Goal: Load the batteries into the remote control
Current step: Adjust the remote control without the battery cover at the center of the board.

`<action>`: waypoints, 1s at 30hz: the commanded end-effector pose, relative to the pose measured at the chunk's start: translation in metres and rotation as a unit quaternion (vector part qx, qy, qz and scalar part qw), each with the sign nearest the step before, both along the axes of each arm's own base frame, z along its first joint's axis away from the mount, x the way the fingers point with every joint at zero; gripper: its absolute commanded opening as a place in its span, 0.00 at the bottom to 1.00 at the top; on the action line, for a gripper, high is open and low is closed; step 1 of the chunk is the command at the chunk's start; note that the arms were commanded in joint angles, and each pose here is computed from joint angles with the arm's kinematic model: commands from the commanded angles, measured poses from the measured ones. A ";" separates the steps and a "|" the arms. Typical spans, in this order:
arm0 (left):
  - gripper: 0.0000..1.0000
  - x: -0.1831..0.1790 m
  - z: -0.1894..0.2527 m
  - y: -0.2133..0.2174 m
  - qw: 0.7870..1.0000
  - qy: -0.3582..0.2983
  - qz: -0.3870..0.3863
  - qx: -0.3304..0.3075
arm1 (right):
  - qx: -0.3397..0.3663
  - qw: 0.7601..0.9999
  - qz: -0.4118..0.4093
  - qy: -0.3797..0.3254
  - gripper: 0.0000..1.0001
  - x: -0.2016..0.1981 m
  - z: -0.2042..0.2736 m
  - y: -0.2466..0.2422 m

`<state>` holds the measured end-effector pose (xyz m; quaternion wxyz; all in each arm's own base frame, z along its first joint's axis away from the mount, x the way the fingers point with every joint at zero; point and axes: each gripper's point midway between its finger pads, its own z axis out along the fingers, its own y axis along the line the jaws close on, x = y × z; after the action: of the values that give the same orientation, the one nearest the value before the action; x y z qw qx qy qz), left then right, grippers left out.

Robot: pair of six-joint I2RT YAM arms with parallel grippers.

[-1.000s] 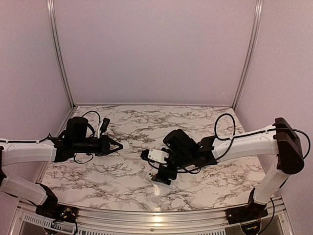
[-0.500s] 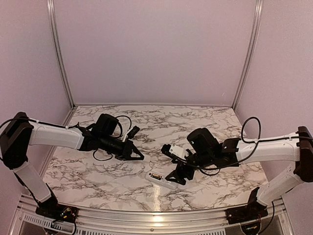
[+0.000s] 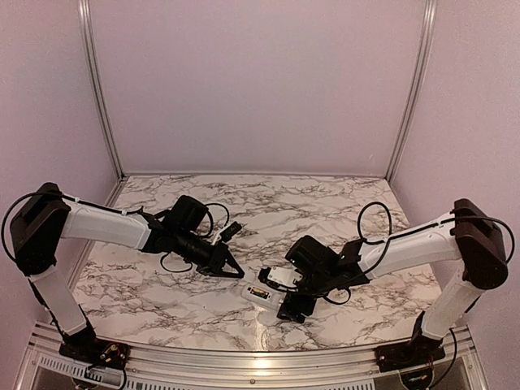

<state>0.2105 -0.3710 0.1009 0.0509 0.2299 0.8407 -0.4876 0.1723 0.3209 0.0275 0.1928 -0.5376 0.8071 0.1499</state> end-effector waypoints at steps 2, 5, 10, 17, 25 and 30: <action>0.00 -0.007 -0.004 -0.010 1.000 0.020 -0.015 0.002 | -0.029 0.999 -0.025 -0.020 0.86 0.015 -0.005 -0.007; 0.00 -0.009 -0.007 -0.013 0.999 0.035 -0.010 0.002 | -0.025 0.999 -0.032 -0.021 0.84 0.018 -0.007 -0.008; 0.00 -0.011 -0.006 -0.021 0.999 0.053 0.001 -0.004 | -0.026 0.998 -0.044 -0.029 0.82 0.023 -0.005 -0.012; 0.00 -0.009 -0.013 -0.028 0.997 0.071 0.029 0.002 | -0.018 0.998 -0.059 -0.032 0.81 0.030 -0.002 -0.016; 0.00 -0.010 -0.019 -0.034 0.995 0.084 0.044 0.006 | 0.049 0.998 -0.040 -0.026 0.84 0.022 0.028 -0.002; 0.00 -0.010 -0.028 -0.037 0.994 0.099 0.052 0.012 | 0.112 0.993 -0.030 -0.037 0.88 0.020 0.062 0.007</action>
<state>0.1952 -0.4007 0.0796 -0.0123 0.1494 0.8563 -0.4943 0.1887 0.3162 0.0595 0.2463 -0.5056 0.8096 0.1682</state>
